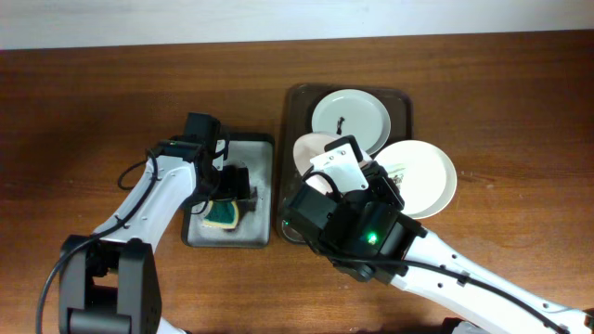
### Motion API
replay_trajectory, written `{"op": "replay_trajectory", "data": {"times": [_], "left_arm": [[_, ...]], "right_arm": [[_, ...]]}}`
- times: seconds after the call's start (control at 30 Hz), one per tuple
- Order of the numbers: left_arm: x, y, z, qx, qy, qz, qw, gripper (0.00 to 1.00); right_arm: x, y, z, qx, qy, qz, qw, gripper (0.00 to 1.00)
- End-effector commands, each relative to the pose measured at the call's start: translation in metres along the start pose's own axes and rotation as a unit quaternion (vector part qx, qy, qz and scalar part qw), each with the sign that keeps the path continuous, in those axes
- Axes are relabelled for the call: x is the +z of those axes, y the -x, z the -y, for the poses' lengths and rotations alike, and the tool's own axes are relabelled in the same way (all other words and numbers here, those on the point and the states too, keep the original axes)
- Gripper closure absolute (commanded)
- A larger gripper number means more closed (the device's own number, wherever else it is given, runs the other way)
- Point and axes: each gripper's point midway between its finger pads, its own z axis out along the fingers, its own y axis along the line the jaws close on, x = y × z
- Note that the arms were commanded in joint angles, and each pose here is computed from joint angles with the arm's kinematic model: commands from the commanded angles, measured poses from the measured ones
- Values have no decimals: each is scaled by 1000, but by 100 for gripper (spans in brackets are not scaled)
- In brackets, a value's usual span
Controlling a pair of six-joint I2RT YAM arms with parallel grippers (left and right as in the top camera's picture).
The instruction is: Clean dirty plates on tray and stack at the side
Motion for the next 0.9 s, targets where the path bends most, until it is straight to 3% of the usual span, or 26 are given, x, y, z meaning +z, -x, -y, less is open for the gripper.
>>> {"op": "replay_trajectory", "data": {"times": [0.0, 0.67, 0.77, 0.87], "left_arm": [[-2, 1, 2, 0, -8, 2, 1000, 0], [-2, 1, 2, 0, -8, 2, 1000, 1], [-2, 1, 2, 0, -8, 2, 1000, 1], [-2, 1, 2, 0, -8, 2, 1000, 0]], "right_arm": [[-8, 7, 9, 19, 1, 12, 1000, 96], [-7, 6, 10, 18, -1, 9, 1000, 96], [1, 2, 4, 124, 25, -14, 992, 96], [17, -7, 24, 100, -17, -38, 994, 96]]}}
